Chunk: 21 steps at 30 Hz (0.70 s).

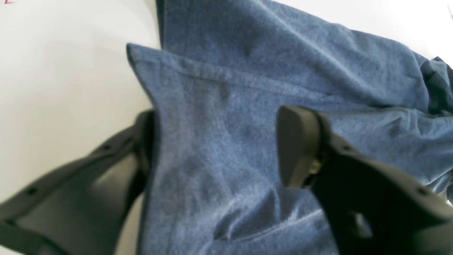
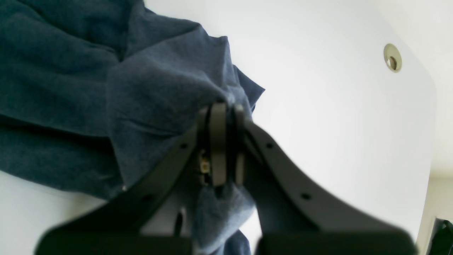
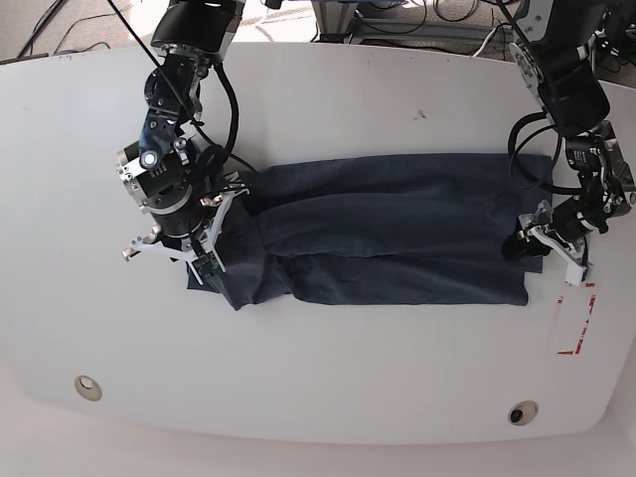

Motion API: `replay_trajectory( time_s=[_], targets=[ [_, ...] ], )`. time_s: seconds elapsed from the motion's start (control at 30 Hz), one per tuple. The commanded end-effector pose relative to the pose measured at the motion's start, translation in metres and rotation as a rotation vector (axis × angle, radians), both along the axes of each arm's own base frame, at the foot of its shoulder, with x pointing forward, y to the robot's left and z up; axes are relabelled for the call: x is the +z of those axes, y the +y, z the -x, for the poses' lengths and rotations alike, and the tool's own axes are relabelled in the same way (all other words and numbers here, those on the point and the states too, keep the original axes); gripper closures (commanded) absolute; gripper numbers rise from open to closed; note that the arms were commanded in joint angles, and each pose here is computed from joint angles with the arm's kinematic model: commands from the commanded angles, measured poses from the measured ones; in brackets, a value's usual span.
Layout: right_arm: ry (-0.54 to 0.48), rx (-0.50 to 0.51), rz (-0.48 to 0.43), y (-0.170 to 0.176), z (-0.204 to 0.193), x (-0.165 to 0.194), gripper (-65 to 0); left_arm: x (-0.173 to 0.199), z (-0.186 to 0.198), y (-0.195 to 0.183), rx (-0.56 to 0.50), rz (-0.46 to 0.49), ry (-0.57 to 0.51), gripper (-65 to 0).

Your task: Layout the t-shirt on the table in an organized manner, then fold the t-shirt properly

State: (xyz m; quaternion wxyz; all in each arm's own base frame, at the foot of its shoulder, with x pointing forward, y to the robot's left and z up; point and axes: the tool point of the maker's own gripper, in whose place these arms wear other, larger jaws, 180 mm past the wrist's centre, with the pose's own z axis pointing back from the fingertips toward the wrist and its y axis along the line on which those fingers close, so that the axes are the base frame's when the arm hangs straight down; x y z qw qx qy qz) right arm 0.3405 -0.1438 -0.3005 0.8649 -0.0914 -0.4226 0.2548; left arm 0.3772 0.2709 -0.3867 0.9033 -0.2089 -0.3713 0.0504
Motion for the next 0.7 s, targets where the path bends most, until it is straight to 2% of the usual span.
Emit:
replay_trajectory(
  time_s=[0.0,0.4,0.5,0.67],
  targets=[
    [-0.057,0.006,-0.013,0.0021,-0.0077,0.0154,0.0,0.0213,-0.0142,0.0063,0.009,-0.006,-0.070,-28.3],
    [-0.057,0.006,-0.013,0.0021,-0.0077,0.0154,0.0,0.0216,-0.0144,0.0067,0.011,-0.006,-0.070,-3.6],
    [-0.057,0.006,-0.013,0.0021,-0.0077,0.0154,0.0,0.0225,-0.0147,0.0068,0.011,-0.008,-0.072,-1.1],
    [-0.057,0.006,-0.011,0.0019,-0.0077,0.0154,0.0,0.0232,-0.0148,0.0076,0.011,-0.010,-0.074,-1.0]
  ],
)
